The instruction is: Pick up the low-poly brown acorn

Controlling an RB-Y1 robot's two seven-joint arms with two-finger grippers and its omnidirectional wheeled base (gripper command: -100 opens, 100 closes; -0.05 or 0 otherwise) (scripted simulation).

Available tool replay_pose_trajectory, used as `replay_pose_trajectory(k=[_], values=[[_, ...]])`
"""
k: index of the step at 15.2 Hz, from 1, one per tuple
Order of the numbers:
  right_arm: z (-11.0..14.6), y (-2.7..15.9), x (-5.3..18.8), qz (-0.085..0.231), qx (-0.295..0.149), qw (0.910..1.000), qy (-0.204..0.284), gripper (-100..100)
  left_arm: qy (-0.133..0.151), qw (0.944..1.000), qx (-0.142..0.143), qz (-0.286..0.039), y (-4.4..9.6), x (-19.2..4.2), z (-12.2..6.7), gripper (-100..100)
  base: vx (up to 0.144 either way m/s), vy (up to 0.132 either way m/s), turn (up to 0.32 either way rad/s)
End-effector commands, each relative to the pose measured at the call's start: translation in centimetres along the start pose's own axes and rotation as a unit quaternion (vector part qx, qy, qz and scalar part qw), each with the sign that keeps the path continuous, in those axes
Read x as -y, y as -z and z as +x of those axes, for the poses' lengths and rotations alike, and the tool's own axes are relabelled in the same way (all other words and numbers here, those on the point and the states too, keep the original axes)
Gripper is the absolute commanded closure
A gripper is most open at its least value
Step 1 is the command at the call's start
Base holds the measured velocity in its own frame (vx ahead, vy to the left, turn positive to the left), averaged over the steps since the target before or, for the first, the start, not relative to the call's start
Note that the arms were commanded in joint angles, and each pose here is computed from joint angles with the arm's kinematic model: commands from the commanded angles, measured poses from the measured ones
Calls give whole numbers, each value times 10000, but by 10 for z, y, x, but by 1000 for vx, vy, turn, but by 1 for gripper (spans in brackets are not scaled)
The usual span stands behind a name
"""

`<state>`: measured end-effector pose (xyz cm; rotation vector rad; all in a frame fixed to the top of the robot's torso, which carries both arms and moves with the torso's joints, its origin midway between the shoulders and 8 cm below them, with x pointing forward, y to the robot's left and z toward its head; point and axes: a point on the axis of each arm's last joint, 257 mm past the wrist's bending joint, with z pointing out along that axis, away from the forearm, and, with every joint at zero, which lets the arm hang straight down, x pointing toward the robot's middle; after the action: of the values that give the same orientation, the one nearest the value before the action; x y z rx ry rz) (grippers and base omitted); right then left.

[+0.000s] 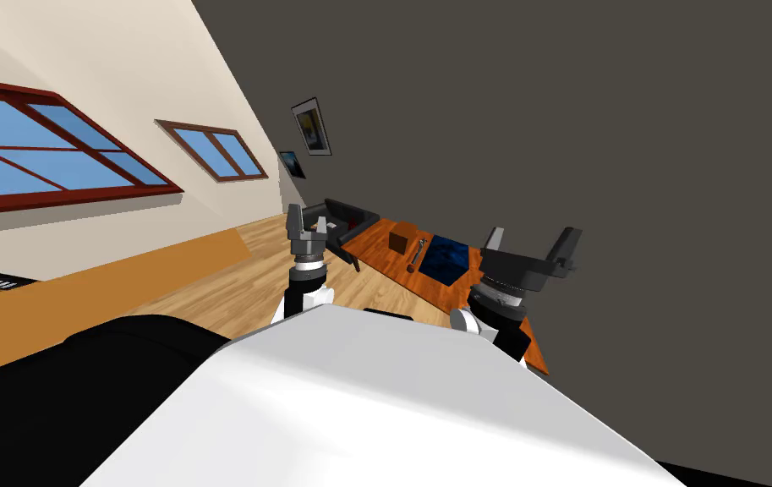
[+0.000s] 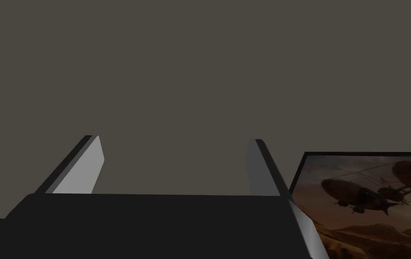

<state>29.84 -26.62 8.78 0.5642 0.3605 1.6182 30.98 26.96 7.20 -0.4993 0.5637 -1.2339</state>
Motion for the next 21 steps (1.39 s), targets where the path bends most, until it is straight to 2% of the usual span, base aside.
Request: replay_pose_trajectory(k=[1, 3, 5, 8, 9, 10, 11, 13, 14, 15, 16, 18, 19, 20, 21], values=[[-7, 3, 14, 148, 71, 9996, -233, -100, 0, 10000, 0, 0, 0, 0, 0, 0, 4, 12, 56], [-12, 5, 23, 242, 129, 9989, -385, -100, 0, 10000, 0, 0, 0, 0, 0, 0, 7, 29, 94], [-24, 12, 46, 486, 280, 9957, -743, -100, 0, 10000, 0, 0, 0, 0, 0, 0, 11, 36, 81], [-33, 16, 60, 624, 425, 9921, -1005, -100, 0, 10000, 0, 0, 0, 0, 0, 0, 10, 31, 73], [-41, 22, 76, 783, 538, 9880, -1216, -100, 0, 10000, 0, 0, 0, 0, 0, 0, 16, 31, 84], [-42, 22, 76, 777, 569, 9874, -1254, -100, 0, 10000, 0, 0, 0, 0, 0, 0, 13, 26, 67], [-49, 26, 90, 917, 667, 9828, -1455, -100, 0, 10000, 0, 0, 0, 0, 0, 0, 8, 31, 94], [-53, 28, 93, 936, 736, 9812, -1517, -100, 0, 10000, 0, 0, 0, 0, 0, 0, 9, 23, 59], [-62, 36, 111, 1112, 878, 9747, -1730, -100, 0, 10000, 0, 0, 0, 0, 0, 0, 14, 21, 75], [-64, 36, 111, 1100, 928, 9732, -1791, -100, 0, 10000, 0, 0, 0, 0, 0, 0, 14, 23, 83], [-71, 42, 126, 1249, 1037, 9667, -1976, -100, 0, 10000, 0, 0, 0, 0, 0, 0, 17, 29, 110], [-76, 45, 129, 1262, 1144, 9633, -2072, -100, 0, 10000, 0, 0, 0, 0, 0, 0, 15, 22, 64], [-85, 52, 145, 1401, 1292, 9546, -2288, -100, 0, 10000, 0, 0, 0, 0, 0, 0, 16, 21, 69], [-89, 56, 149, 1420, 1384, 9514, -2357, -100, 0, 10000, 0, 0, 0, 0, 0, 0, 16, 23, 82], [-95, 59, 160, 1507, 1477, 9437, -2548, -100, 0, 10000, 0, 0, 0, 0, 0, 0, 16, 34, 131]])
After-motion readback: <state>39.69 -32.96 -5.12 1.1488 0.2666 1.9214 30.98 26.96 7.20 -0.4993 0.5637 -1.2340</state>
